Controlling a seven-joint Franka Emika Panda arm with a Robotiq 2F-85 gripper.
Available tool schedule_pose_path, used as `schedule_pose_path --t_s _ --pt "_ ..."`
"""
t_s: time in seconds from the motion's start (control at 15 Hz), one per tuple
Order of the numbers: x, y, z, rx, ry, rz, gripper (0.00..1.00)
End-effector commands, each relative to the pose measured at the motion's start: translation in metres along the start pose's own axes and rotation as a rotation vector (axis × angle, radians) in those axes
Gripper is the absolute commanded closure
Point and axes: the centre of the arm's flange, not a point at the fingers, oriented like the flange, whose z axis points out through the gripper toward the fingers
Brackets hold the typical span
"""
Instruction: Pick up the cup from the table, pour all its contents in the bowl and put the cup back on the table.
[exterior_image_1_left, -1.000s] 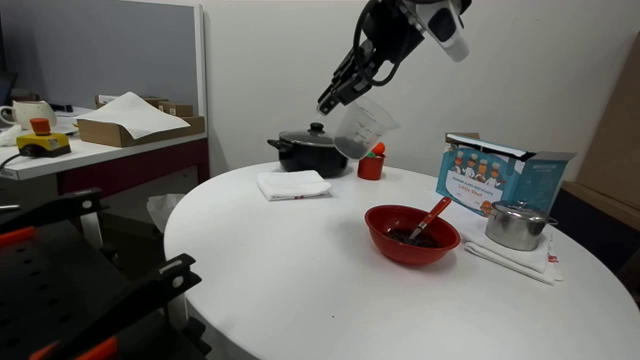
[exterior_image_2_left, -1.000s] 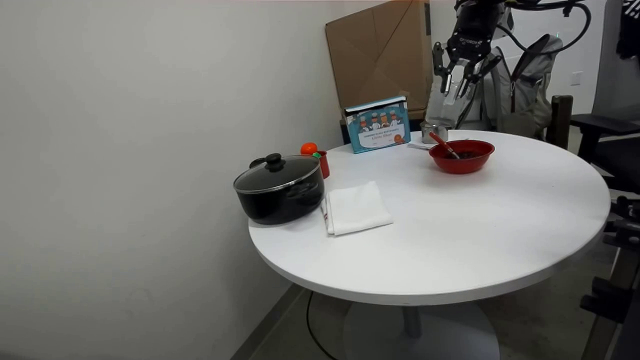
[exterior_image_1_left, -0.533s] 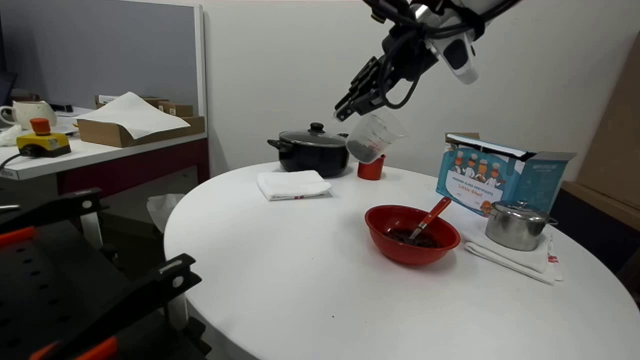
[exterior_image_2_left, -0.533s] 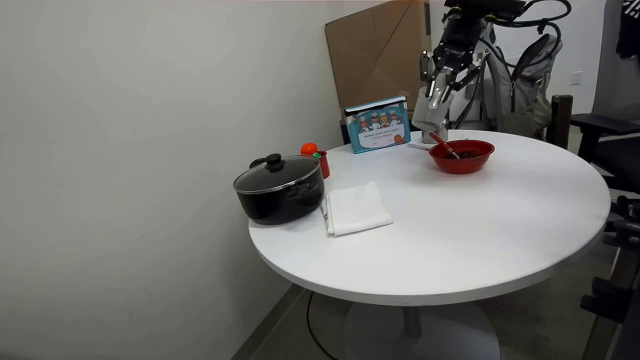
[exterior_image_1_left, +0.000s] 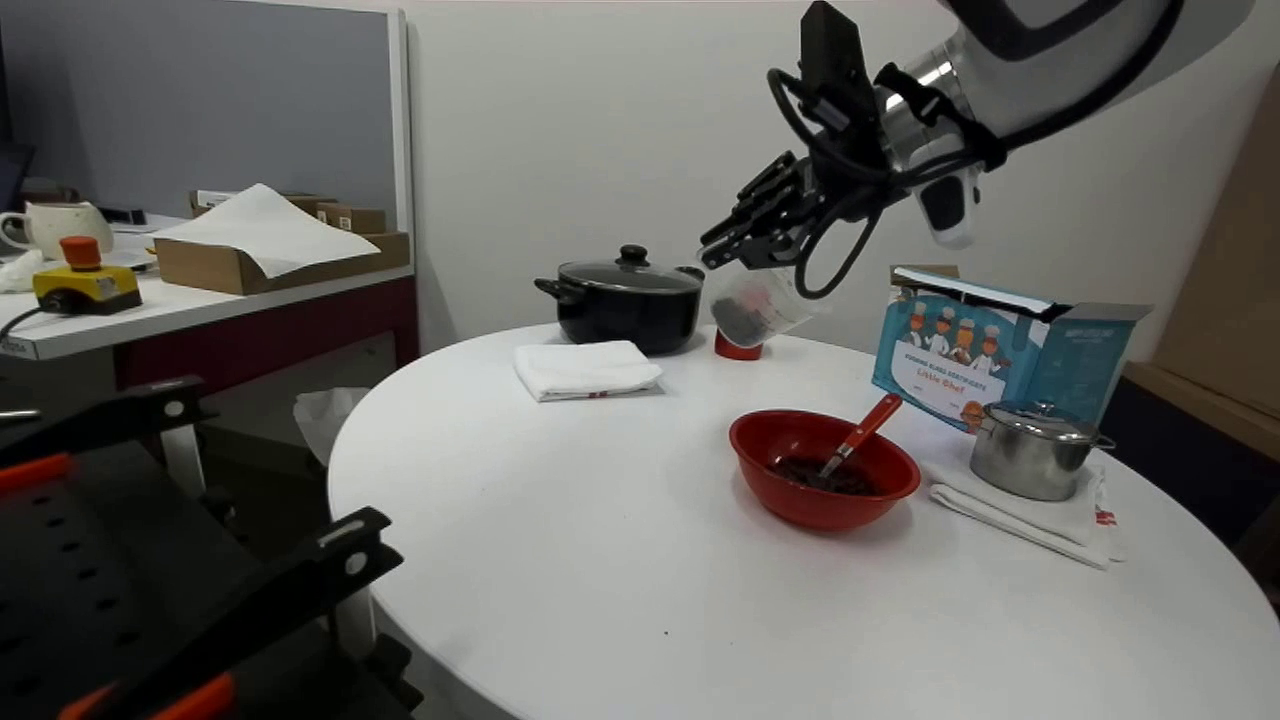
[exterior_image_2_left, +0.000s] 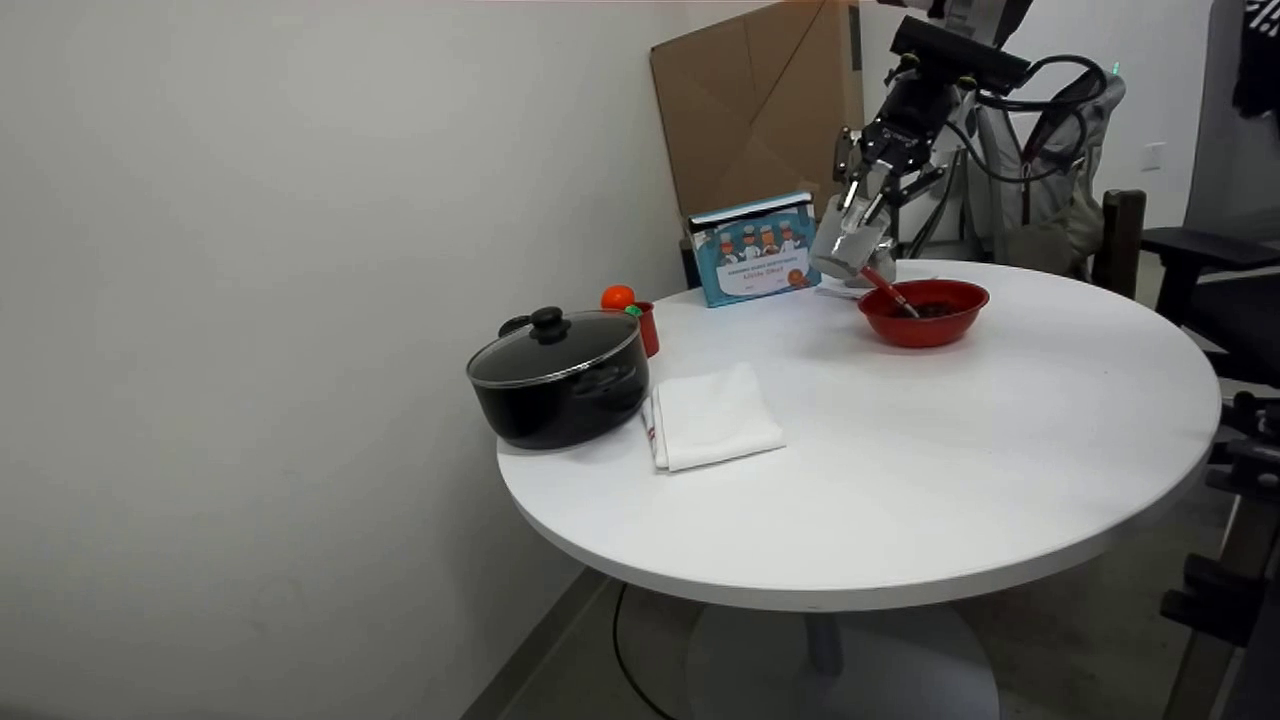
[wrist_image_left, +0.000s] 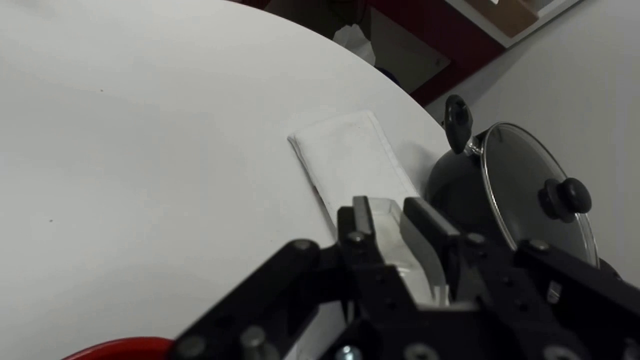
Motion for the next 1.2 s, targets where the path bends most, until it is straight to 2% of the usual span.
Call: schedule_pose_path --t_s 0.0,0.2,0.47,1.13 --pt "0.021 0.005 -0.001 0.088 -0.066 -0.025 0.94" --pt "0.027 0.022 0.0 0.176 -0.089 -0.02 0.94" --pt "0.035 0.047 0.002 0.34 -0.104 -0.002 0.94" --pt "0.043 0.08 0.024 0.602 -0.18 0.002 0.94"
